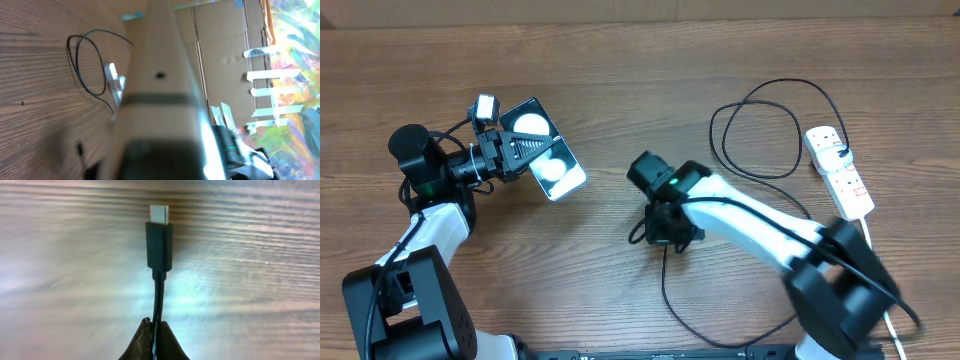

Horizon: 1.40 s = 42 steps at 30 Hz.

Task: Plug charger to phone and switch on socket

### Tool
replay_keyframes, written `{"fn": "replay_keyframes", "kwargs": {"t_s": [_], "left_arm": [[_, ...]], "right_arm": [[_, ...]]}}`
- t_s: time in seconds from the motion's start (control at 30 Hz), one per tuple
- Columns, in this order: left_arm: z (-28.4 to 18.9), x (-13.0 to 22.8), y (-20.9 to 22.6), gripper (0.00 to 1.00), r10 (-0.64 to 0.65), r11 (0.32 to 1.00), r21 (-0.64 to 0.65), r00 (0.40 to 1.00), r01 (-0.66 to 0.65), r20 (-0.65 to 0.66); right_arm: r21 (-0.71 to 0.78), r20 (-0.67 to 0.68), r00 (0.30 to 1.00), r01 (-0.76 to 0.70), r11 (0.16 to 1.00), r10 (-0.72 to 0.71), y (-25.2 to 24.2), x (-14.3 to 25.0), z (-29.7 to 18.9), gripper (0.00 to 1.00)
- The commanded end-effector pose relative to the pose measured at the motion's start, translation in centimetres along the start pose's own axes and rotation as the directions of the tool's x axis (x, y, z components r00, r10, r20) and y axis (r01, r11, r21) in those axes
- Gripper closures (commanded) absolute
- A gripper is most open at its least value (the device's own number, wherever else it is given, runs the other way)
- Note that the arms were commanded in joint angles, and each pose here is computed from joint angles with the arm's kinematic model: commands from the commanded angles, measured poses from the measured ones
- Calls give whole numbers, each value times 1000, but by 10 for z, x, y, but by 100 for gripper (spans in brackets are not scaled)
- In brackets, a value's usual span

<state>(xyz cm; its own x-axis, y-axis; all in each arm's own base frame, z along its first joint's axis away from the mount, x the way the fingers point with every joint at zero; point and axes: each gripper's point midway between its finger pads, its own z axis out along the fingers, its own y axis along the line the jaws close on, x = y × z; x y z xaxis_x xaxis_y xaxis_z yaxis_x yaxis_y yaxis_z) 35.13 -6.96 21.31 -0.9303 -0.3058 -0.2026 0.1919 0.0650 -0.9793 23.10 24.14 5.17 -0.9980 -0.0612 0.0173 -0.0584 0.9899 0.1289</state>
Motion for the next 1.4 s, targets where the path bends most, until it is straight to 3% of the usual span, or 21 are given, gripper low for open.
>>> {"fn": "replay_keyframes", "kwargs": {"t_s": [0.0,0.17,0.4,0.8,1.37], "left_arm": [[0,-4,-7,96,25,1000,5,1000,-25,-11],[13,3,-9,96,33,999,14,998,-32,-50],[52,18,-24,96,149,988,50,981,-144,-127],[64,38,-32,96,121,991,76,967,-106,-226],[77,50,-35,96,92,994,82,958,-72,-273]], "right_arm": [[-272,121,965,257,927,-232,45,15,-83,96],[-441,134,938,344,829,-319,57,59,-126,96],[-532,80,911,382,756,-404,75,95,-122,96],[-545,162,897,429,720,-412,90,84,-127,96],[-546,166,897,429,720,-409,97,73,-116,96]]}}
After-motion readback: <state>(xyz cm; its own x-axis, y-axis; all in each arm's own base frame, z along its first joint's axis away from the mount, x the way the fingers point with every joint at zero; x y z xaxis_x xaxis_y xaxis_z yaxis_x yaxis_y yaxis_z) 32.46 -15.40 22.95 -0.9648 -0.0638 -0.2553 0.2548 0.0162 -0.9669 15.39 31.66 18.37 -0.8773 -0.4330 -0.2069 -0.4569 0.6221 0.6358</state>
